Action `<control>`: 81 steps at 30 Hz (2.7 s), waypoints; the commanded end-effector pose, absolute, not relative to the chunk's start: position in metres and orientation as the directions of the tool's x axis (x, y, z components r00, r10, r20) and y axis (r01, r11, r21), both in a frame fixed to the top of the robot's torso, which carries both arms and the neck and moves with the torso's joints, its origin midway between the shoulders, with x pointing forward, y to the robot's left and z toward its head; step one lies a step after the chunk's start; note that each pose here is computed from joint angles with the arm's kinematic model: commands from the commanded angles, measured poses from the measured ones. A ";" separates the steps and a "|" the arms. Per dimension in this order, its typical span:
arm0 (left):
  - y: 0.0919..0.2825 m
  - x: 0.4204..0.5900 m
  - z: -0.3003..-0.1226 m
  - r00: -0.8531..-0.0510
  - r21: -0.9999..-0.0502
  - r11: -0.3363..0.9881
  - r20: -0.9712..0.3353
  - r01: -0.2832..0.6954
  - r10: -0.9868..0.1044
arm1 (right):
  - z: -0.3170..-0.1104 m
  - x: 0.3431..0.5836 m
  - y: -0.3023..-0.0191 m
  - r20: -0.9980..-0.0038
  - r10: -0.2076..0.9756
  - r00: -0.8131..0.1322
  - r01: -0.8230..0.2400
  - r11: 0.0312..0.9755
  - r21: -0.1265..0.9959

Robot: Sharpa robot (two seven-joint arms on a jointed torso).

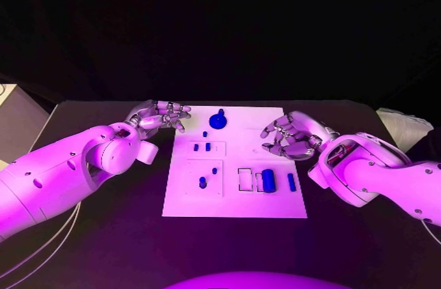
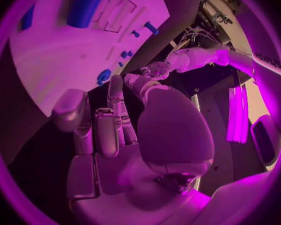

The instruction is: Assemble the parts on the task board

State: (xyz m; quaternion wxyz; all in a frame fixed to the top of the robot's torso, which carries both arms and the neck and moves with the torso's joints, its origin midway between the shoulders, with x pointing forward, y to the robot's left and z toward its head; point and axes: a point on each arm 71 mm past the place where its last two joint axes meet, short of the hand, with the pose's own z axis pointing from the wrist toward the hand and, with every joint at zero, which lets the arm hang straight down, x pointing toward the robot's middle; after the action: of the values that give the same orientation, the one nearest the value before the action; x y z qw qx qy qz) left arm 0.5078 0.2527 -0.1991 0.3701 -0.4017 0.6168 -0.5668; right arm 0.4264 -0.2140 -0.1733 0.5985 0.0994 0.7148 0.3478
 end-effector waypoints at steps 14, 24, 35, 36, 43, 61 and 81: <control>0.253 0.503 -0.203 -0.412 -0.997 0.029 0.004 -0.074 -0.911 | -0.212 0.409 -0.261 -0.715 0.475 -0.513 0.140 0.868 0.476; 0.252 0.501 -0.202 -0.414 -0.997 0.029 0.004 -0.074 -0.910 | -0.224 0.409 -0.248 -0.710 0.449 -0.542 0.146 0.883 0.447; 0.253 0.501 -0.202 -0.413 -0.997 0.029 0.005 -0.075 -0.911 | -0.232 0.411 -0.230 -0.702 0.447 -0.554 0.133 0.880 0.456; 0.253 0.501 -0.202 -0.413 -0.997 0.029 0.005 -0.076 -0.911 | -0.233 0.412 -0.228 -0.701 0.446 -0.556 0.130 0.880 0.456; 0.253 0.501 -0.202 -0.415 -0.997 0.029 0.006 -0.076 -0.910 | -0.241 0.411 -0.218 -0.690 0.438 -0.576 0.123 0.881 0.457; 0.255 0.501 -0.203 -0.414 -0.996 0.032 0.004 -0.081 -0.910 | -0.251 0.412 -0.209 -0.682 0.427 -0.594 0.116 0.884 0.453; 0.257 0.501 -0.204 -0.409 -0.996 0.036 0.002 -0.086 -0.913 | -0.238 0.408 -0.219 -0.604 0.579 -0.548 0.236 0.800 0.552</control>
State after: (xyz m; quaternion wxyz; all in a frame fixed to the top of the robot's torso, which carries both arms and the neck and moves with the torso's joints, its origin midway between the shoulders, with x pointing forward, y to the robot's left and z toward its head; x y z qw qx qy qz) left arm 0.5015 0.2586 -0.2041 0.3685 -0.4049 0.6205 -0.5614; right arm 0.4089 -0.2190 -0.2409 0.4287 0.2000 0.8586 0.1975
